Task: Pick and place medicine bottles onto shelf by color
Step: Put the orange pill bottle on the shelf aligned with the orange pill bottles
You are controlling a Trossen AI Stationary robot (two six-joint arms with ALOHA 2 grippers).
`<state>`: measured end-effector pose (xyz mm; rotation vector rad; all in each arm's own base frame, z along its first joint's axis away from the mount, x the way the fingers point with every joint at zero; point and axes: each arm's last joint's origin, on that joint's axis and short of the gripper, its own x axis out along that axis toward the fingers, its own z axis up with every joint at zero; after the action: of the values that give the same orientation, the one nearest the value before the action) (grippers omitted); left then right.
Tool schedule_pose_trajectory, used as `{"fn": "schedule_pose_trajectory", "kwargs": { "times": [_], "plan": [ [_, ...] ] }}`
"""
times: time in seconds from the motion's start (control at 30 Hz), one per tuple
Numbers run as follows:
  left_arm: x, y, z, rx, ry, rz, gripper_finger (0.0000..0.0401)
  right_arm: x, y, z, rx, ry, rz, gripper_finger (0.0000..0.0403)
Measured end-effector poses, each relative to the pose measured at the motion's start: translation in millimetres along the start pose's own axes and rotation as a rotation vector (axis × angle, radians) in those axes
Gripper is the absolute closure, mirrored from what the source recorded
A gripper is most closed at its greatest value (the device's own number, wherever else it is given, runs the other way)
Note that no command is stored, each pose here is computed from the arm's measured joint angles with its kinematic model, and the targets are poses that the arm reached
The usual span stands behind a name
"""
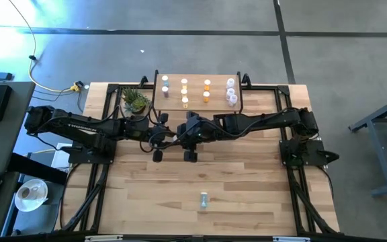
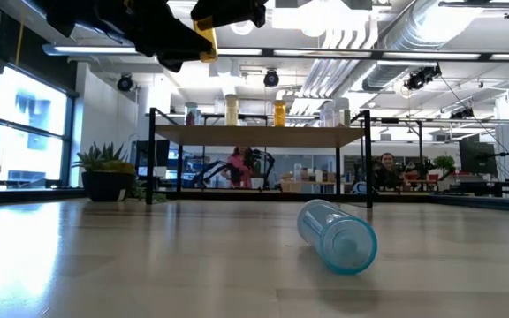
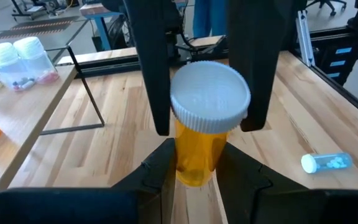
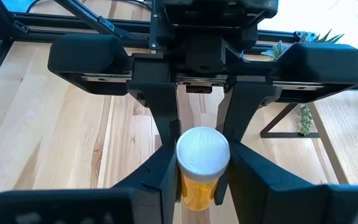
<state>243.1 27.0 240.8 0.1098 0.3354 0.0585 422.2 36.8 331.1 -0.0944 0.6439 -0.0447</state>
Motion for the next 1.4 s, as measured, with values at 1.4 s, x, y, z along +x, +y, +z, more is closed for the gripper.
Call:
{"fn": "schedule_pose_trajectory", "kwargs": {
  "times": [1.4],
  "plan": [
    [5.9,5.1,-4.6,-0.008,0.023,0.041,0.0205,-66.1,-17.3,7.3,0.003,0.012,-0.284,0.03]
  ]
}}
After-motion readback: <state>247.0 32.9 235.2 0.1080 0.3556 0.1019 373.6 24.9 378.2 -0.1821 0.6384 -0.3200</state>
